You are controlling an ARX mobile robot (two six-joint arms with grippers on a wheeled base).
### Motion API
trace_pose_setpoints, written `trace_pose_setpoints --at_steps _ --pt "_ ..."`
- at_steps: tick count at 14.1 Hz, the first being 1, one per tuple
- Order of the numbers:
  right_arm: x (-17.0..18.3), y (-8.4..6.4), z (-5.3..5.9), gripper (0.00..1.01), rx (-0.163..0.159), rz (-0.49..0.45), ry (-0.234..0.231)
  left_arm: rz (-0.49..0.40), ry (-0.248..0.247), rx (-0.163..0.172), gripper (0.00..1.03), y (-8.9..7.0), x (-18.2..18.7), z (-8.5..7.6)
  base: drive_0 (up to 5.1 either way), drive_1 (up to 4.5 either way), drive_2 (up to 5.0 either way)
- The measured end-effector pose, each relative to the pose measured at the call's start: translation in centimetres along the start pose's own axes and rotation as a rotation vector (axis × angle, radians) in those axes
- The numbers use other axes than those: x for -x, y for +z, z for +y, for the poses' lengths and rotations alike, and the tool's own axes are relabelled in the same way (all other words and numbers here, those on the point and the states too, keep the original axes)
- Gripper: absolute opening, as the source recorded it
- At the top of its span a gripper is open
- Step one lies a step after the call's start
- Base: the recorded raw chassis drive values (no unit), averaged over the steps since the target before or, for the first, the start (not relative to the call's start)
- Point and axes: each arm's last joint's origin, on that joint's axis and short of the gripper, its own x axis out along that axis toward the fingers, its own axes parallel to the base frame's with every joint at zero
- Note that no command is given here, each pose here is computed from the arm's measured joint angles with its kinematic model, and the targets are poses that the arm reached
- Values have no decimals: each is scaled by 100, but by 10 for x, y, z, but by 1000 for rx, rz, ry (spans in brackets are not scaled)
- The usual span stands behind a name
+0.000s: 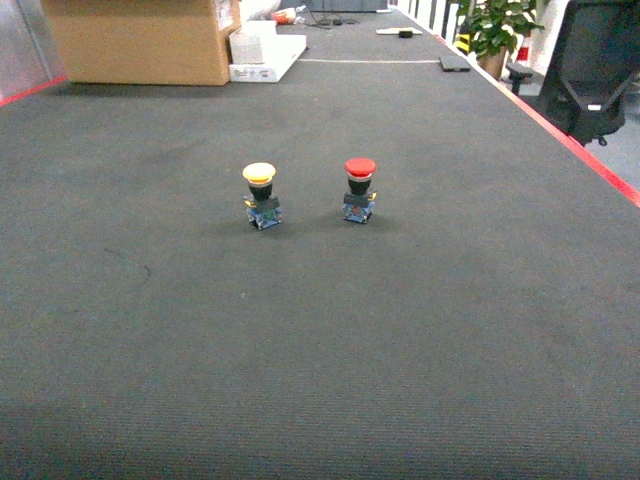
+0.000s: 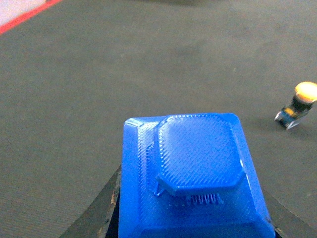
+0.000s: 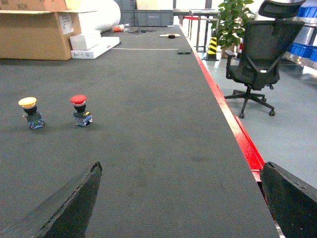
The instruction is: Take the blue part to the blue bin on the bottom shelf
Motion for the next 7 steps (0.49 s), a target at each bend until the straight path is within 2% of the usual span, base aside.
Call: trace_pose_setpoints --at_steps 2,5,7 --pt "0 0 0 98 0 0 0 -122 -27 20 44 32 53 -8 0 0 0" --pt "0 0 0 98 0 0 0 -218 -18 19 44 41 121 -11 0 0 0" --pt "0 0 0 98 0 0 0 -290 -19 36 44 42 142 -8 0 0 0"
